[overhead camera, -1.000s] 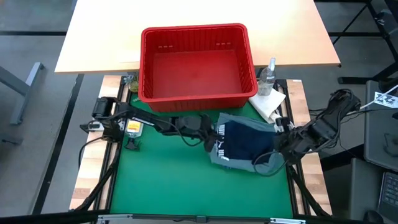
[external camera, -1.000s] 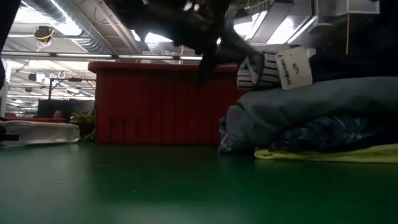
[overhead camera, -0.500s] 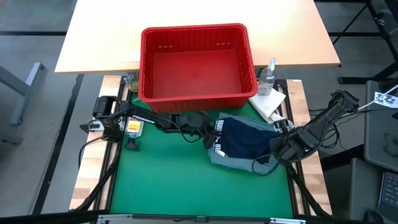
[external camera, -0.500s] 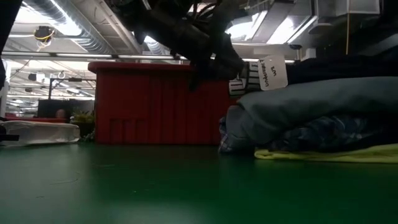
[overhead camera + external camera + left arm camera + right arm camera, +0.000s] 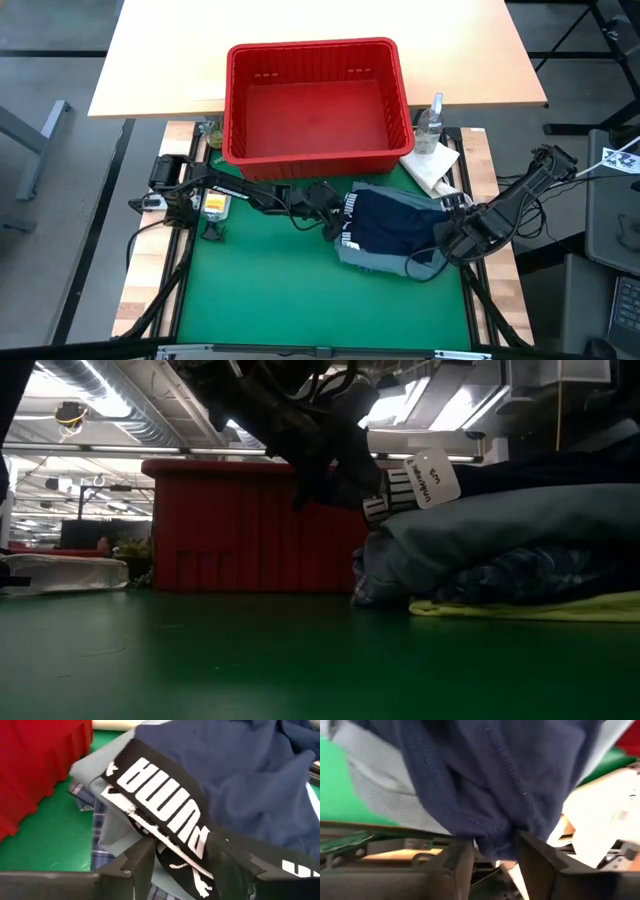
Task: Fold Laundry from Bin
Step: Stack the dark blue underwear shorts on top of the blue pants
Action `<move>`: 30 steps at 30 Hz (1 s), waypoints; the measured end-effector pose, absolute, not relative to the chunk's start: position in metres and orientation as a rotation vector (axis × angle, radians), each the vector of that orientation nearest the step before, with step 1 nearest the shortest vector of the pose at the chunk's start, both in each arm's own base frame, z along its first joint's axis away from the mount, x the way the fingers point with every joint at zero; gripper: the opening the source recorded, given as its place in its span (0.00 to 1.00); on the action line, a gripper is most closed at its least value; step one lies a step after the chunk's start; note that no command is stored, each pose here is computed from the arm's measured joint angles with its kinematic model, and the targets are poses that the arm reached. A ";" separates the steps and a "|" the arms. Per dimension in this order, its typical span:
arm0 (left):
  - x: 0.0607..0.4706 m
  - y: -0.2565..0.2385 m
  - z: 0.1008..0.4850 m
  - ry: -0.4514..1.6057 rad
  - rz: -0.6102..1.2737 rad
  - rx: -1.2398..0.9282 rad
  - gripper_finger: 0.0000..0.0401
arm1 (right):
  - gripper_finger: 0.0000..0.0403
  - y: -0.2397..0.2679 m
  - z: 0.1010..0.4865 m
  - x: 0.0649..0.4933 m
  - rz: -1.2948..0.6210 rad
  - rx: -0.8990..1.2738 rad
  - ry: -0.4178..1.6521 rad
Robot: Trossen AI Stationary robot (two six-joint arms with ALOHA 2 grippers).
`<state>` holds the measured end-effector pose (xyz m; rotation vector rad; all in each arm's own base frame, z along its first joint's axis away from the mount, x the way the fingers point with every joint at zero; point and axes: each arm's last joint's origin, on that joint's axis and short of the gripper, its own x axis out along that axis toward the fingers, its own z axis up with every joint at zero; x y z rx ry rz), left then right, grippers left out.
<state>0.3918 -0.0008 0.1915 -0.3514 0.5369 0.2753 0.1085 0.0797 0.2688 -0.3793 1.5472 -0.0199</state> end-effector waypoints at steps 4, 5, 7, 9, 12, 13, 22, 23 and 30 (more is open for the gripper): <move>0.392 -0.001 0.192 0.539 0.265 -0.338 0.43 | 0.40 0.081 0.268 0.107 0.023 -0.330 1.590; 0.392 -0.001 0.192 0.540 0.264 -0.333 0.43 | 0.40 0.082 0.268 0.107 0.031 -0.320 1.598; 0.392 -0.001 0.192 0.542 0.259 -0.314 0.43 | 0.40 0.082 0.268 0.107 0.043 -0.305 1.611; 0.392 -0.001 0.192 0.541 0.260 -0.307 0.43 | 0.40 0.082 0.268 0.106 0.045 -0.303 1.612; 0.391 0.000 0.196 0.525 0.274 -0.319 0.43 | 0.39 0.082 0.268 0.106 0.052 -0.295 1.619; 0.390 0.001 0.198 0.525 0.278 -0.319 0.43 | 0.39 0.083 0.268 0.106 0.059 -0.287 1.625; 0.364 0.011 0.209 0.700 0.369 -0.220 0.42 | 0.39 0.085 0.268 0.104 0.132 -0.204 1.693; 0.364 0.012 0.209 0.700 0.371 -0.221 0.42 | 0.39 0.085 0.268 0.104 0.134 -0.201 1.693; 0.364 0.010 0.211 0.720 0.292 -0.168 0.42 | 0.39 0.088 0.269 0.102 0.145 -0.058 1.766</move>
